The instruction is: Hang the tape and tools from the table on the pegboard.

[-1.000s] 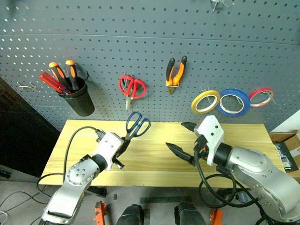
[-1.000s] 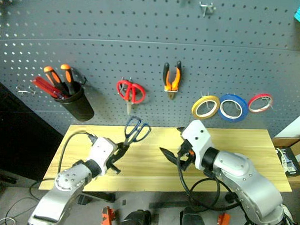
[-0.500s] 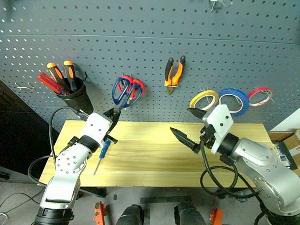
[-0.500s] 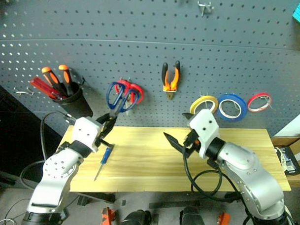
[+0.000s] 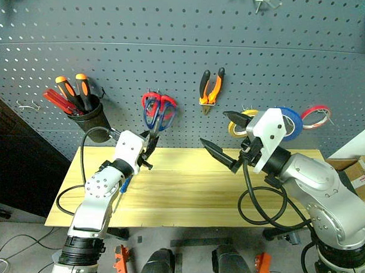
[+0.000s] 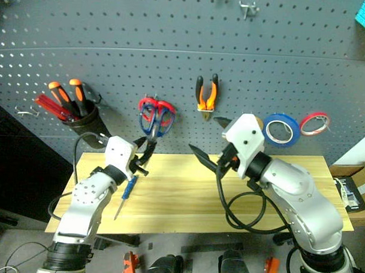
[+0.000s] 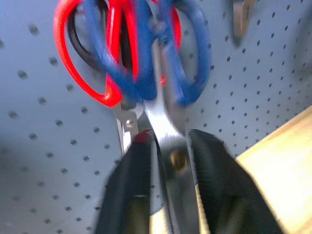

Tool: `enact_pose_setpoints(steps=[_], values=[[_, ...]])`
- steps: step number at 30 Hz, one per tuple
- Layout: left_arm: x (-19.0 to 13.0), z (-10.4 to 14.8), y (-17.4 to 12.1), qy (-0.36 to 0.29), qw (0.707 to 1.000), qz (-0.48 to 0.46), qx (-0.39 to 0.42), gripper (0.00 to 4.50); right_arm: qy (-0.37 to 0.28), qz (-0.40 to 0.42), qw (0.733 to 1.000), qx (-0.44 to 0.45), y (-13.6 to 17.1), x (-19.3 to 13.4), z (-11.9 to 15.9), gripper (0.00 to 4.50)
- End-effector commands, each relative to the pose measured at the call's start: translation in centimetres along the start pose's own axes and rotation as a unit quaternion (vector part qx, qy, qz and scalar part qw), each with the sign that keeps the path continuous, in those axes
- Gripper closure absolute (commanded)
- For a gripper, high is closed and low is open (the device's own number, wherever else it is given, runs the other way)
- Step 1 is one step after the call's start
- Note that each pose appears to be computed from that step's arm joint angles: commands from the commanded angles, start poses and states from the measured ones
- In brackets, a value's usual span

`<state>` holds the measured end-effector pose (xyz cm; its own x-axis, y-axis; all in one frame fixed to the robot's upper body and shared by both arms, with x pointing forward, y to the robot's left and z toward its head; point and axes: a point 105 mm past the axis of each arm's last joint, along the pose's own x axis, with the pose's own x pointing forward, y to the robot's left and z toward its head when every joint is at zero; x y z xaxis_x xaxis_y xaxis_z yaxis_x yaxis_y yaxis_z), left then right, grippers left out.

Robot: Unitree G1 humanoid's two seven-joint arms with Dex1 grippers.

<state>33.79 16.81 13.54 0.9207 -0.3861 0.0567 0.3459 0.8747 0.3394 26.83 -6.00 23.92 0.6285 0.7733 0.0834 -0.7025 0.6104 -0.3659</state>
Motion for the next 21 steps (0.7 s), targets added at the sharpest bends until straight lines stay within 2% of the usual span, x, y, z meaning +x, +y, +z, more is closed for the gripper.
enact_pose_setpoints(steps=[1, 6, 8, 10, 12, 16, 21], values=[[-0.9, -0.7, -0.3, 0.026, 0.999, 0.005, -0.024, 1.77, -0.002, 0.010, 1.000, 0.003, 0.9, -0.4, 0.2, 0.00], [-2.8, -3.7, -0.4, 0.108, 0.990, 0.018, -0.089, 0.26, 0.042, 0.001, 0.995, 0.091, 1.5, -0.9, -2.2, 0.00], [-3.4, -4.9, -0.2, 0.146, 0.984, 0.018, -0.105, 0.26, 0.078, 0.001, 0.988, 0.133, 2.1, -0.9, -3.6, 0.00], [-4.7, -8.0, 2.0, 0.241, 0.964, 0.051, -0.104, 0.26, 0.158, 0.005, 0.967, 0.198, 3.5, -1.2, -6.8, 0.00], [-5.6, -9.8, 3.4, 0.299, 0.945, 0.073, -0.107, 0.26, 0.197, 0.004, 0.952, 0.236, 4.3, -1.4, -8.1, 0.00], [-6.2, -11.6, 4.1, 0.359, 0.923, 0.080, -0.115, 0.26, 0.220, 0.010, 0.939, 0.262, 4.8, -1.2, -8.4, 0.00], [-6.9, -13.5, 3.6, 0.402, 0.905, 0.069, -0.118, 0.26, 0.235, 0.029, 0.938, 0.254, 5.2, -0.3, -8.2, 0.00]])
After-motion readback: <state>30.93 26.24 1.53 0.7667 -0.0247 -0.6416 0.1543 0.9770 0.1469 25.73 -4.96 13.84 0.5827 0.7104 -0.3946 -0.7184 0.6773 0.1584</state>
